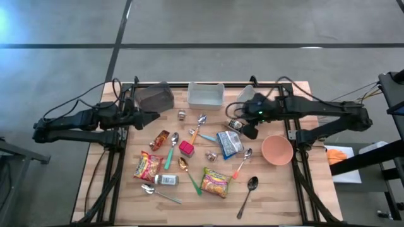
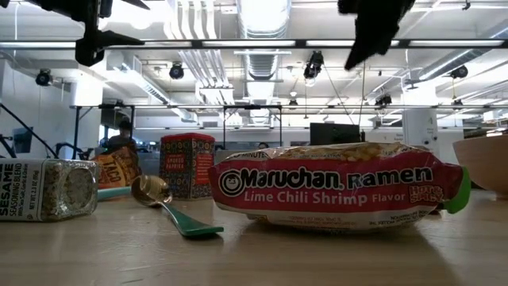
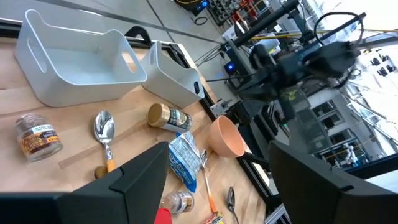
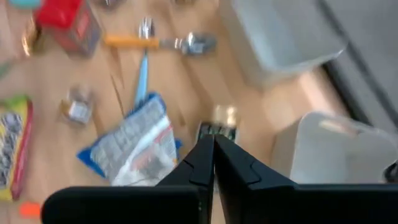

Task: Pick & Place Food Item
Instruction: Put the gold seasoning bottle into the black bin

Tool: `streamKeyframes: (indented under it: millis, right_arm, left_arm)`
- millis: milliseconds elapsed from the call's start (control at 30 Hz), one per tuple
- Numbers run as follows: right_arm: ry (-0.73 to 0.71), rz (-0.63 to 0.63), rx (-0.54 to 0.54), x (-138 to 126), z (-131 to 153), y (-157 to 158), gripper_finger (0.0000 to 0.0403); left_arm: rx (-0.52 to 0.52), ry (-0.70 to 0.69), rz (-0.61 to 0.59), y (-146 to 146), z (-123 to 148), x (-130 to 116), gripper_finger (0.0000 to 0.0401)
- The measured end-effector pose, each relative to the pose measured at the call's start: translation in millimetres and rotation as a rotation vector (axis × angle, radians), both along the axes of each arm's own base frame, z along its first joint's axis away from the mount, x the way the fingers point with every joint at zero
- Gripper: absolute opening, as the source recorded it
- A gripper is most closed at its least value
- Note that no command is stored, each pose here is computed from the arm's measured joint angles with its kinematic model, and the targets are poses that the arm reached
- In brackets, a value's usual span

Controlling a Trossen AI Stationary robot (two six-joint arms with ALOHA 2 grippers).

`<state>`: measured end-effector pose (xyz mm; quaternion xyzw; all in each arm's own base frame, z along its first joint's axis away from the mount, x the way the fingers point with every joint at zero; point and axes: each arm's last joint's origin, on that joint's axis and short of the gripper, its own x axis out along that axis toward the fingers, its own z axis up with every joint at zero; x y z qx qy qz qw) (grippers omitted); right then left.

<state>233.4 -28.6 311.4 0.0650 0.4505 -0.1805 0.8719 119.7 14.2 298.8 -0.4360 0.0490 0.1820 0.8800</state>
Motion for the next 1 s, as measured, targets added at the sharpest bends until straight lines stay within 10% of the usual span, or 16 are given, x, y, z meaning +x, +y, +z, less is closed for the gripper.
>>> streamKeyframes:
  millis: [500,1000]
  right_arm:
    - [0.348,-0.071,-0.042,40,-68,-23,0.0269]
    - [0.385,-0.045,0.004,31,-113,-27,0.0313]
  left_arm:
    - [-0.004,0.004,0.001,0,-1,0,0.0278]
    - [-0.003,0.005,0.001,0,-1,0,0.0278]
